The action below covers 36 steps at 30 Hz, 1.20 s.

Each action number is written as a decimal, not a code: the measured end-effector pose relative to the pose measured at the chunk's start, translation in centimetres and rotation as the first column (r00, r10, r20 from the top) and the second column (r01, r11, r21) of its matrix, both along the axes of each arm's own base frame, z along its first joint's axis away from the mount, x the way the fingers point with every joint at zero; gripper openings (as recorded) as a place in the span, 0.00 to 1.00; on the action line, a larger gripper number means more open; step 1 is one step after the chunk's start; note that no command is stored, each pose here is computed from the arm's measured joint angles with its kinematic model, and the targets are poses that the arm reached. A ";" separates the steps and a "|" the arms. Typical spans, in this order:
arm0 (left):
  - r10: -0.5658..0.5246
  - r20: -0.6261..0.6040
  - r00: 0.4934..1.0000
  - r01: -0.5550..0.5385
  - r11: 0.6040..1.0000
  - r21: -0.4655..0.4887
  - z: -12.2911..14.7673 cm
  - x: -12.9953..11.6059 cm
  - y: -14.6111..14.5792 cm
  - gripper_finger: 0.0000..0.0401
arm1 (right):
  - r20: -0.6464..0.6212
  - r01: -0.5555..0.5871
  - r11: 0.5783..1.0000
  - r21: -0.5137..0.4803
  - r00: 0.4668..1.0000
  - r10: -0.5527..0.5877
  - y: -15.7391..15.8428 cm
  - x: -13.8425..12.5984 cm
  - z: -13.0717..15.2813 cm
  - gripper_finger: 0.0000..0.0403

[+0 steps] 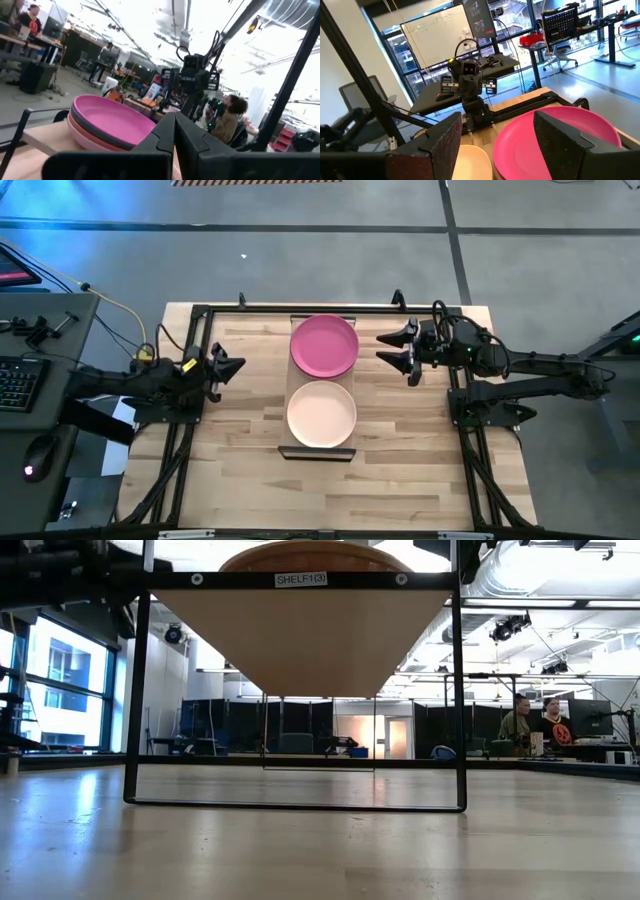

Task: Place and stack plates onto a shelf
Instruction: Return to Home Position

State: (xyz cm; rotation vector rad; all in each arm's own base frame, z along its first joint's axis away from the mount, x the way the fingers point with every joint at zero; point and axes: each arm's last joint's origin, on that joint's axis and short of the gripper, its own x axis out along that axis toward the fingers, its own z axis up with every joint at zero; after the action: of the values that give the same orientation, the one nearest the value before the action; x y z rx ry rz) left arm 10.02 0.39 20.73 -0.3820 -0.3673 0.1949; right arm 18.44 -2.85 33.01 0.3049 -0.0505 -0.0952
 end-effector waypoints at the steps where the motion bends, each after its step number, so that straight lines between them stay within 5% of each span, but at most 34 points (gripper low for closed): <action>1: 0.002 0.002 1.000 -0.002 1.000 0.005 -0.3 -0.1 0.0 0.00 | 0.000 0.000 1.000 0.004 1.000 0.000 0.0 0.0 0.0 0.58; 15: 0.004 -0.134 0.991 -0.001 1.000 0.025 -2.2 -0.5 0.0 0.00 | -0.003 -0.003 1.000 -0.003 1.000 0.003 0.0 0.0 0.0 0.58; 23: -0.034 -0.266 0.963 0.032 0.999 -0.011 -3.5 -0.3 -0.1 0.00 | -0.134 -0.063 0.998 -0.003 0.989 0.062 0.4 -1.6 -0.8 0.56; 27: -0.020 -0.291 0.956 0.025 1.000 0.013 -3.7 -0.3 -0.1 0.00 | -0.204 -0.095 0.995 -0.021 0.975 0.088 0.8 -3.4 -1.2 0.46; 32: -0.020 -0.295 0.955 0.028 0.999 0.023 -3.7 -0.3 -0.1 0.00 | -0.273 -0.165 0.986 0.010 0.948 0.162 1.6 -6.6 -2.5 0.20; 36: -0.021 -0.294 0.956 0.029 0.999 0.023 -3.7 -0.3 -0.1 0.00 | -0.198 -0.218 0.971 0.102 0.952 0.235 2.2 -9.3 -5.3 0.03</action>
State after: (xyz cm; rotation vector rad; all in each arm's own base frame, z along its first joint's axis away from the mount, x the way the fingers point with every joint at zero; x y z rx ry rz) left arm 9.77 0.33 17.03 -0.3249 -0.0714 0.2182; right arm 9.17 -0.65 27.75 0.3762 0.1975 0.0998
